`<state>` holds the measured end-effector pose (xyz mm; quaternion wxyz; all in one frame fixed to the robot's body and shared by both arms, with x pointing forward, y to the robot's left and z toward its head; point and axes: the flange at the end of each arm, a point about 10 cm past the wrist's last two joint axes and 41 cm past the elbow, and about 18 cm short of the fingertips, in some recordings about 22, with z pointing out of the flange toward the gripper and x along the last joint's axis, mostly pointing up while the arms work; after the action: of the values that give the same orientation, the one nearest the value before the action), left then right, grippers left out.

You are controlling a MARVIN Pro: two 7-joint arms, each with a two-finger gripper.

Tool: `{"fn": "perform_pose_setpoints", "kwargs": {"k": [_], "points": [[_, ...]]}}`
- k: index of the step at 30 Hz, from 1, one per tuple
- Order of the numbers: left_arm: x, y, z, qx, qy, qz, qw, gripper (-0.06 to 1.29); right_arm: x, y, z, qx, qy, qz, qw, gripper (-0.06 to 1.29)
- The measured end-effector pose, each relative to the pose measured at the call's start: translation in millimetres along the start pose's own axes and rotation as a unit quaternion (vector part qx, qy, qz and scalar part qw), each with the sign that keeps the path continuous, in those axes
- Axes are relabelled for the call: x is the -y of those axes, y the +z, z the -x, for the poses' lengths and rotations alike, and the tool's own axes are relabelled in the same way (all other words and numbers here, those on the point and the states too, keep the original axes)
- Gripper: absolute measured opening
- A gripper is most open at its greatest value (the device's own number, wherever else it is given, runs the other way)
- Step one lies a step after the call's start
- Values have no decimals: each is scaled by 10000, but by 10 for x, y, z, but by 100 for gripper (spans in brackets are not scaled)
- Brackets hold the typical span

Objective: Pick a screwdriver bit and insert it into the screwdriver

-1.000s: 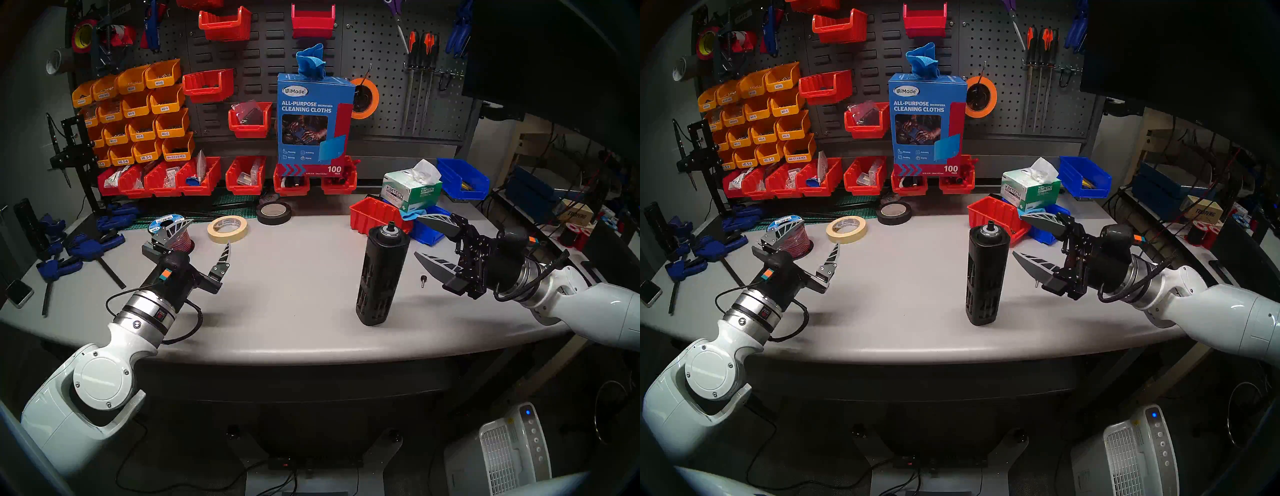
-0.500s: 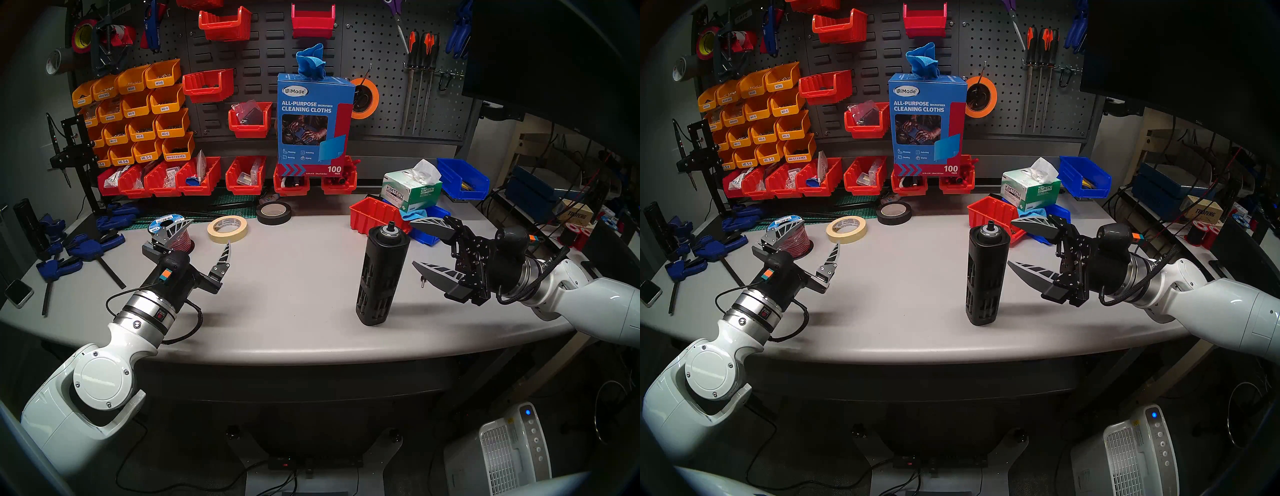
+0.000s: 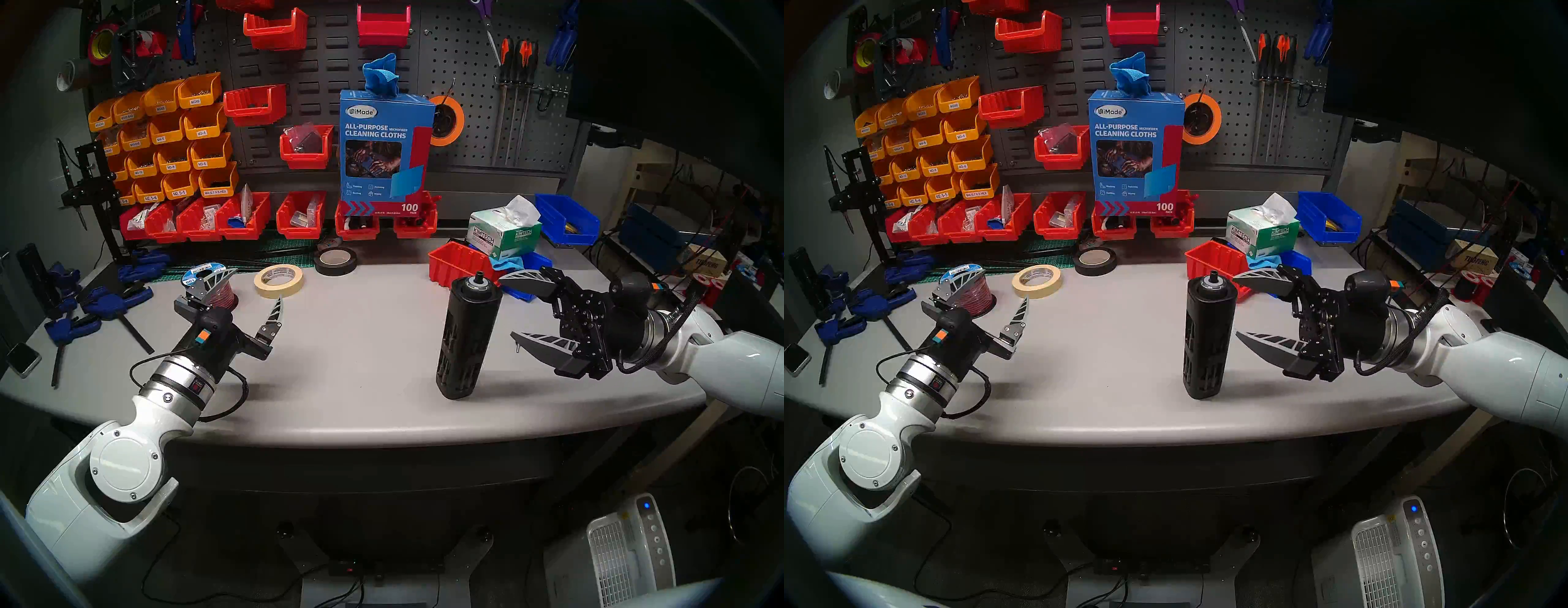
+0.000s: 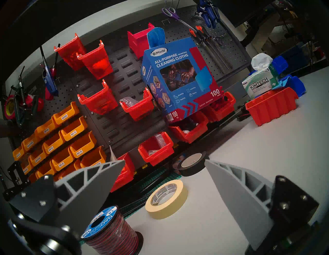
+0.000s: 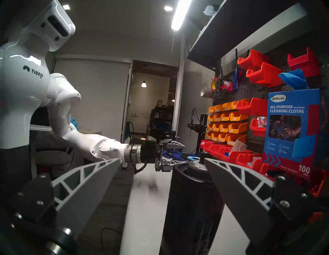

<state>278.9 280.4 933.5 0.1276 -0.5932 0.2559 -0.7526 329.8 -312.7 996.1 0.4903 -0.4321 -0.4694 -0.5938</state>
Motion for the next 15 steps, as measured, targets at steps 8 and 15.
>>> {"fn": "perform_pose_setpoints", "kwargs": {"k": [8, 15], "points": [[1, 1, -2, -4, 2, 0, 10000, 121, -80, -71, -119, 101, 17, -136, 9999, 124], [3, 3, -6, -10, 5, -2, 10000, 121, -100, -160, -188, 242, 266, -404, 9985, 124]]}}
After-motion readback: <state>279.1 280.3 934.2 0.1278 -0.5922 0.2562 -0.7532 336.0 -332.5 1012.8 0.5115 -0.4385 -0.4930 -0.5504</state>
